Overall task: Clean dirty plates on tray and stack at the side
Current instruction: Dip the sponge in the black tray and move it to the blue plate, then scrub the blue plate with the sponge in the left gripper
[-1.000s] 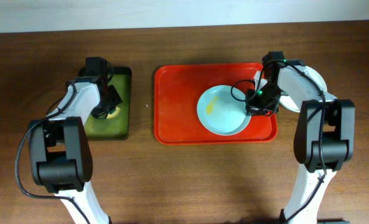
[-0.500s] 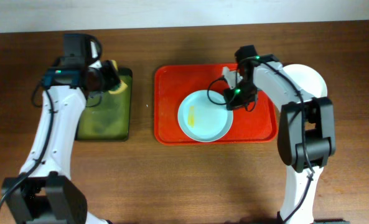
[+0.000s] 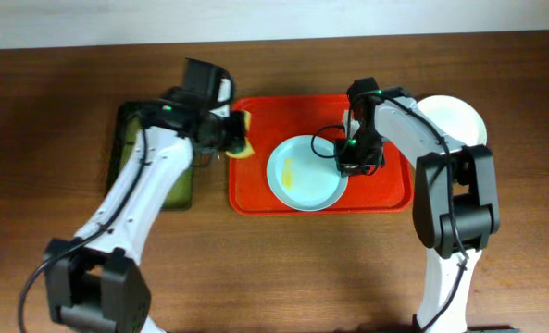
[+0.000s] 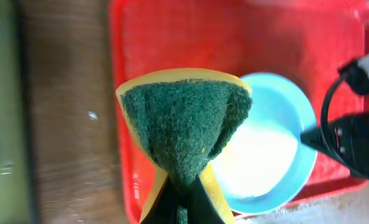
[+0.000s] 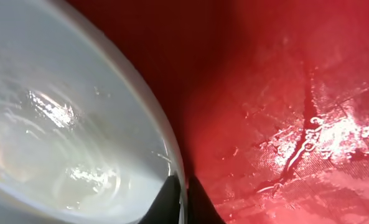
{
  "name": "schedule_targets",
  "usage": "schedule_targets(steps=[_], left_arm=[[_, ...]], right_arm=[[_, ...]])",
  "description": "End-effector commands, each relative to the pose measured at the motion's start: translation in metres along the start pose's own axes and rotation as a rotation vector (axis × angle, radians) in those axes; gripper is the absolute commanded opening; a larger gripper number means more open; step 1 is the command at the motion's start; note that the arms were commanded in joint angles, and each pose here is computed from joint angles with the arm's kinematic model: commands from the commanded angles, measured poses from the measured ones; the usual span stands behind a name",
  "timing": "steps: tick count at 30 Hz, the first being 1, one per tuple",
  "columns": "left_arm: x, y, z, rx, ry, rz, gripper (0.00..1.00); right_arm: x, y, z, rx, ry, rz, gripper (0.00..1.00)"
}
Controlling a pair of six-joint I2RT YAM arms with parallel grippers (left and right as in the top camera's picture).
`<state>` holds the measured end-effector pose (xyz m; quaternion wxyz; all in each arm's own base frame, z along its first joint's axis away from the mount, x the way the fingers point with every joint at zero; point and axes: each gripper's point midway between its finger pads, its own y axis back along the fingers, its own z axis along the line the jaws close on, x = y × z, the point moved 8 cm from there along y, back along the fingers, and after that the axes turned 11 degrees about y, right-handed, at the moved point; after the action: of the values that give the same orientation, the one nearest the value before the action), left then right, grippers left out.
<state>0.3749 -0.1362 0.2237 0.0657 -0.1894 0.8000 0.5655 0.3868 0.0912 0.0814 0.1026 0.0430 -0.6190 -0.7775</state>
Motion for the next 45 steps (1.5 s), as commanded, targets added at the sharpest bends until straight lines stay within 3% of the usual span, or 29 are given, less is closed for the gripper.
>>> schedule_targets(steps=[1,5,17,20,24,27,30,35,37,40,45], left_arm=[[0.019,-0.034,-0.012,-0.013,-0.051,0.098,0.0],[0.038,-0.066,-0.032,0.029,-0.099,0.18,0.0],[0.076,-0.146,-0.071,0.048,-0.092,0.214,0.0],[0.075,-0.153,-0.057,-0.068,-0.096,0.175,0.0],[0.06,-0.144,-0.019,-0.447,-0.146,-0.013,0.0],[0.056,-0.132,-0.017,-0.511,-0.16,-0.021,0.0],[0.047,-0.117,-0.031,-0.467,-0.15,-0.013,0.0],[0.057,-0.105,-0.082,-0.057,-0.093,0.219,0.0],[0.066,-0.109,-0.088,0.001,-0.09,0.278,0.0],[0.084,-0.126,-0.082,-0.061,-0.098,0.316,0.0],[0.088,-0.141,-0.048,-0.271,-0.114,0.252,0.0]], right_arm=[[0.005,-0.022,-0.009,0.038,-0.027,0.038,0.04],[0.003,-0.022,-0.009,0.038,-0.024,0.023,0.04],[0.0,-0.022,-0.007,0.02,-0.022,0.006,0.04],[0.001,-0.022,-0.007,0.021,-0.022,0.009,0.04],[0.002,-0.022,-0.007,0.021,-0.023,0.014,0.04],[0.001,-0.022,-0.007,0.02,-0.023,0.013,0.04],[0.002,-0.022,-0.007,0.02,-0.024,0.015,0.04],[0.002,-0.022,-0.007,0.02,-0.024,0.016,0.04],[0.002,-0.022,-0.007,0.02,-0.024,0.016,0.04],[0.002,-0.022,-0.007,0.02,-0.024,0.017,0.04],[0.003,-0.022,-0.007,0.02,-0.025,0.026,0.04]])
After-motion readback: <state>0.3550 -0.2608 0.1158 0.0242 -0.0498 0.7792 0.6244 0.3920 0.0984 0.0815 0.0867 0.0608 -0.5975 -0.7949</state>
